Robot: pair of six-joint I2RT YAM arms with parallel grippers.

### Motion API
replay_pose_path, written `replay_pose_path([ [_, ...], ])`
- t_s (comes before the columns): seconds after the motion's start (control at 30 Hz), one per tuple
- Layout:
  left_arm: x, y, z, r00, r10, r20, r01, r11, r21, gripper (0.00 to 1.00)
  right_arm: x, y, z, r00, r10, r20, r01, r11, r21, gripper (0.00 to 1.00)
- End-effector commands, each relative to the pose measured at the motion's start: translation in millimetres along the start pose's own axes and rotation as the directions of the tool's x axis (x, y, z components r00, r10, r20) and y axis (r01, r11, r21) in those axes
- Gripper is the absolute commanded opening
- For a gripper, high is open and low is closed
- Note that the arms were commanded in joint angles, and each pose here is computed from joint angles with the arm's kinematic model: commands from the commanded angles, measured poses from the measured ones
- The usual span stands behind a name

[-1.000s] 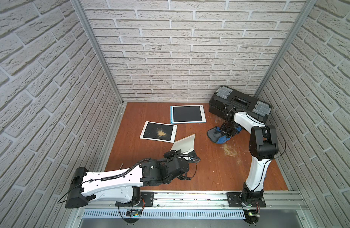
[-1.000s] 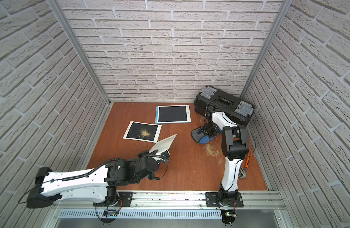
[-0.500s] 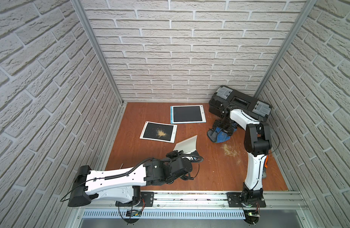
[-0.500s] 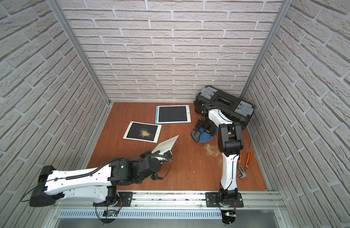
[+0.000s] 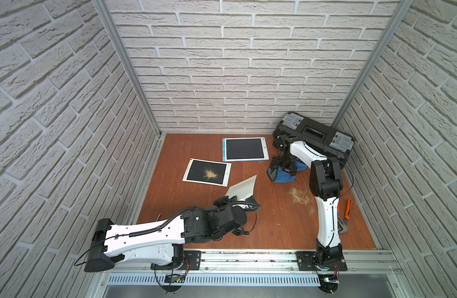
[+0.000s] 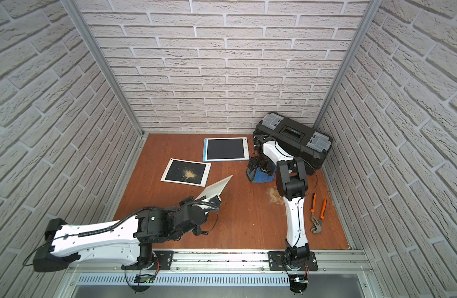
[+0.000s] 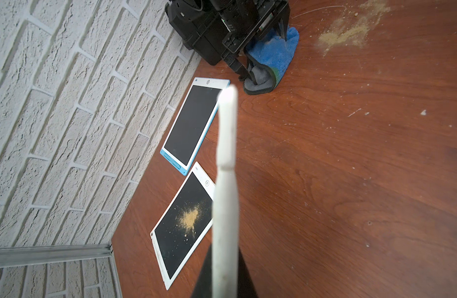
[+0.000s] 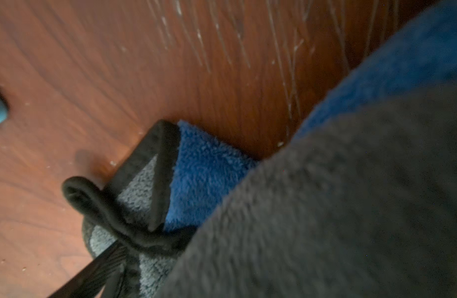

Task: Wipe the drawing tablet
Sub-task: Pick up the cleaning item at the center of the board, then wipe the dirt from the drawing tablet.

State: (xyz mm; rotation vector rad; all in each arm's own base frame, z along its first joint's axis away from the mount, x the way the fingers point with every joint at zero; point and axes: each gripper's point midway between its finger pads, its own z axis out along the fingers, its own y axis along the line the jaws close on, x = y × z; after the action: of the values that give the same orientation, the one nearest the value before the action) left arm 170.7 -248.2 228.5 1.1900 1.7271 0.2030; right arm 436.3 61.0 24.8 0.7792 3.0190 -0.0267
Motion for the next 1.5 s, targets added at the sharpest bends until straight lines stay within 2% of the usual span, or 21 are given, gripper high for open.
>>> replay_pose_path([
  [0.0, -2, 9, -6, 0.998, -0.049, 0.033, 0.049, 0.998, -0.026, 0.00, 18, -12, 27, 0.996, 0.028, -0.082, -0.025, 0.999, 0.046, 0.99],
  [0.13, 0, 10, -7, 0.998, -0.053, 0.034, 0.054, 0.998, -0.027, 0.00, 20, -13, 36, 0.995, 0.028, -0.100, -0.022, 0.998, 0.057, 0.96],
  [0.2, 0, 10, -7, 0.998, -0.053, 0.031, 0.054, 0.998, -0.027, 0.00, 19, -13, 36, 0.996, 0.019, -0.091, -0.014, 0.998, 0.057, 0.83],
  [0.23, 0, 10, -7, 0.998, -0.050, 0.028, 0.050, 0.998, -0.026, 0.00, 19, -13, 35, 0.996, 0.016, -0.088, -0.012, 0.999, 0.053, 0.72],
  [0.3, 0, 10, -6, 0.998, -0.052, 0.024, 0.052, 0.998, -0.026, 0.00, 21, -13, 31, 0.997, 0.010, -0.079, -0.007, 0.999, 0.038, 0.31],
  [0.37, 0, 8, -6, 0.998, -0.052, 0.018, 0.053, 0.998, -0.022, 0.00, 20, -14, 23, 0.998, 0.008, -0.060, -0.006, 1.000, 0.022, 0.04],
  [0.47, -6, 0, -7, 0.999, -0.049, 0.023, 0.048, 0.999, 0.025, 0.00, 13, -13, -7, 0.999, -0.022, 0.039, 0.023, 1.000, -0.021, 0.02],
  [0.53, -9, -8, -7, 0.999, -0.013, 0.030, 0.012, 0.999, 0.039, 0.00, 7, -16, -39, 0.985, -0.082, 0.154, 0.081, 0.997, 0.011, 0.02],
  [0.67, -5, -17, 5, 0.995, 0.095, 0.001, -0.095, 0.995, -0.034, 0.00, 19, -12, -110, 0.888, -0.236, 0.394, 0.227, 0.971, 0.070, 0.03],
  [0.77, -11, -35, 8, 0.966, 0.254, 0.049, -0.252, 0.967, -0.041, 0.00, 39, -7, -139, 0.819, -0.296, 0.491, 0.312, 0.949, 0.052, 0.03],
  [0.83, -20, -50, 5, 0.925, 0.349, 0.147, -0.344, 0.937, -0.063, 0.00, 50, -12, -150, 0.801, -0.296, 0.521, 0.329, 0.944, 0.029, 0.03],
  [0.9, -23, -73, 2, 0.863, 0.432, 0.262, -0.444, 0.896, -0.013, 0.00, 60, -19, -157, 0.785, -0.301, 0.542, 0.353, 0.936, 0.009, 0.03],
  [0.93, -19, -86, 1, 0.813, 0.495, 0.307, -0.523, 0.852, 0.011, 0.00, 65, -22, -160, 0.779, -0.301, 0.550, 0.363, 0.932, -0.005, 0.03],
  [1.0, -5, -112, -2, 0.658, 0.634, 0.406, -0.695, 0.719, 0.001, 0.00, 79, -16, -167, 0.756, -0.322, 0.570, 0.437, 0.896, -0.073, 0.03],
  [1.03, 1, -120, -2, 0.594, 0.674, 0.439, -0.742, 0.670, -0.026, 0.00, 87, -12, -171, 0.745, -0.328, 0.581, 0.475, 0.873, -0.116, 0.03],
  [1.1, 0, -123, -4, 0.498, 0.710, 0.498, -0.764, 0.630, -0.135, 0.00, 107, -1, -178, 0.724, -0.337, 0.602, 0.553, 0.805, -0.215, 0.03],
  [1.17, 0, -121, -6, 0.434, 0.736, 0.520, -0.780, 0.596, -0.193, 0.00, 131, 13, -181, 0.705, -0.382, 0.598, 0.642, 0.702, -0.308, 0.03],
  [1.27, 15, -126, -7, 0.338, 0.781, 0.525, -0.842, 0.500, -0.201, 0.00, 169, 27, -171, 0.707, -0.490, 0.510, 0.702, 0.573, -0.423, 0.03],
  [1.3, 17, -127, -8, 0.313, 0.794, 0.521, -0.850, 0.480, -0.220, 0.00, 182, 29, -165, 0.692, -0.538, 0.482, 0.722, 0.541, -0.432, 0.03],
  [1.37, 21, -127, -7, 0.282, 0.816, 0.505, -0.856, 0.451, -0.252, 0.00, 201, 28, -154, 0.668, -0.594, 0.448, 0.744, 0.510, -0.432, 0.03],
  [1.47, 32, -133, -7, 0.241, 0.827, 0.507, -0.875, 0.411, -0.254, 0.00, 231, 34, -155, 0.658, -0.598, 0.457, 0.744, 0.425, -0.516, 0.03],
])
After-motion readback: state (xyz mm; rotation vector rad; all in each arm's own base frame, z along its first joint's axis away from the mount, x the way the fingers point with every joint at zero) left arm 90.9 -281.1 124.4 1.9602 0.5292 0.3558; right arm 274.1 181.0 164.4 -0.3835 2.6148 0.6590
